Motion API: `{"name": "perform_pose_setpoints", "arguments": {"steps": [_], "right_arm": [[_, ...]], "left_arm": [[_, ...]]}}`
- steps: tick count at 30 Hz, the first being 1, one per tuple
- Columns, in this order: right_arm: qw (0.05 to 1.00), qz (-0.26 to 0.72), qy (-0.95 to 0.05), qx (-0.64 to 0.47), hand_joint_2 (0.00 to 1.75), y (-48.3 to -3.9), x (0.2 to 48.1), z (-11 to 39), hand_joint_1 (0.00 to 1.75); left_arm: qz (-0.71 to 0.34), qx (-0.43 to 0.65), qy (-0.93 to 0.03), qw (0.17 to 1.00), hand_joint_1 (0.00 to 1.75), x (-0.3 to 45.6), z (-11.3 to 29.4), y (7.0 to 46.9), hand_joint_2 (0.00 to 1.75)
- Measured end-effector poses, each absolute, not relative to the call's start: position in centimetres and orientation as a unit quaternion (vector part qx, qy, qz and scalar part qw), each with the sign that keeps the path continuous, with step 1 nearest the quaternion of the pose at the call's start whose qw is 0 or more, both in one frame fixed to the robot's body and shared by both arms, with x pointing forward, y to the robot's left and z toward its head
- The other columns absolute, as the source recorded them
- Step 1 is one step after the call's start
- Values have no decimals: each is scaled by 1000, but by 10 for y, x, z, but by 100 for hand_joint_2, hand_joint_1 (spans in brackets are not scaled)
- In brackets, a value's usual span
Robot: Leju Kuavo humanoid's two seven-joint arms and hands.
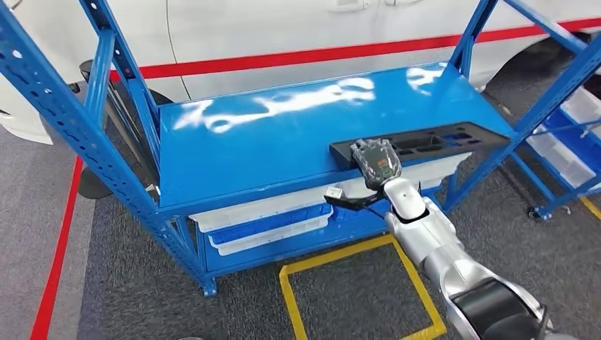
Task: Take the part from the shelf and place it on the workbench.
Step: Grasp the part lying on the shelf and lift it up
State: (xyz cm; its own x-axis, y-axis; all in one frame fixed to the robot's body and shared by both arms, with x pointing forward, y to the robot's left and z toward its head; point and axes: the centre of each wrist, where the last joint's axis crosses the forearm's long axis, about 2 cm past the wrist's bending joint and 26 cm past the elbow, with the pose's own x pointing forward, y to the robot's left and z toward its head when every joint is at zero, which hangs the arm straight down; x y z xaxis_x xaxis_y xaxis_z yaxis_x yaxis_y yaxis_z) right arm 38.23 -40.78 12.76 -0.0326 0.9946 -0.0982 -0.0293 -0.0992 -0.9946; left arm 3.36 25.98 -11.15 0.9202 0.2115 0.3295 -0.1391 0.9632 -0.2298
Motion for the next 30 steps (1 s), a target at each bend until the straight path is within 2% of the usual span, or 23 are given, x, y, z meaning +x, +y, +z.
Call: {"name": "perform_pose_setpoints", "arguments": {"steps": [22,26,30], "right_arm": [[469,523,-493,-513,175,-407,384,132,175],[455,498,-524,-520,175,-407,384,146,175],[411,448,-578,-545,175,-408,385,186,175]], "left_arm": [[92,-102,-178,974,0,33,-112,259,175],[97,-101,-179,974,0,32,-112,259,175],[99,-98,-182,973,0,32,-112,261,175]]}}
